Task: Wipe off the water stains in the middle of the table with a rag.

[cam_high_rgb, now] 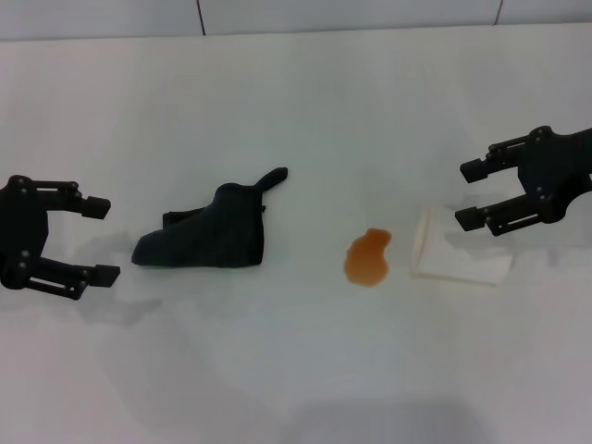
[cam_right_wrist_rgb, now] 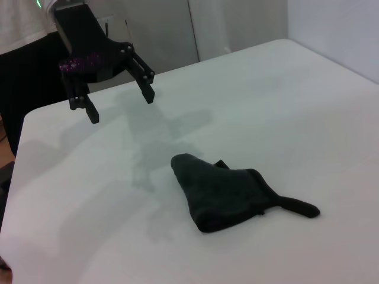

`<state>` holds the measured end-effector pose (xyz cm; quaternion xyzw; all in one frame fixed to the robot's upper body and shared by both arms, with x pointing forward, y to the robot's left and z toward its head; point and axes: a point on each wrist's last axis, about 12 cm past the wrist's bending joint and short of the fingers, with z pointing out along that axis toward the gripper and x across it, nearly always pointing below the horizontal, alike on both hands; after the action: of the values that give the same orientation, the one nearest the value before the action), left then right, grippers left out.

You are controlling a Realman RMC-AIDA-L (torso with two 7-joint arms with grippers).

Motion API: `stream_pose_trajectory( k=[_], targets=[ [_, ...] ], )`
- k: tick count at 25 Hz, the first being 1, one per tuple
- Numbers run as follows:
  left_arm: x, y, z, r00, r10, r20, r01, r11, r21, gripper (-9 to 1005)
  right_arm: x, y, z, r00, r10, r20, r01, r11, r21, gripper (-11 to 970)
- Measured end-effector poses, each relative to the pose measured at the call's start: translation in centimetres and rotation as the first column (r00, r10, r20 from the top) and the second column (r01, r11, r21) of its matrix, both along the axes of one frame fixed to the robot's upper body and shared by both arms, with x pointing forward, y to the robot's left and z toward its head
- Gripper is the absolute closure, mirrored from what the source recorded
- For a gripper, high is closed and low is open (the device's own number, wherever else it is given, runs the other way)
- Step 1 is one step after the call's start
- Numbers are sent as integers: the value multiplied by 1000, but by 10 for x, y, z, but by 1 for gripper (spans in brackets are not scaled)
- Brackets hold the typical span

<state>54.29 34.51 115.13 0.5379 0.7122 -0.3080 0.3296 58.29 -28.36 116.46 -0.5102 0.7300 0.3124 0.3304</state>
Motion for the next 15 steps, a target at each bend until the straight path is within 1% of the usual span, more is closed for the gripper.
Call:
stream_pose_trajectory(
  k=[15],
  targets=[
    [-1,-1,-1,1000,4,-8,-4,1000,-3,116,-3,-5,-2,1000,-4,-22,4,1000,-13,229]
  ],
)
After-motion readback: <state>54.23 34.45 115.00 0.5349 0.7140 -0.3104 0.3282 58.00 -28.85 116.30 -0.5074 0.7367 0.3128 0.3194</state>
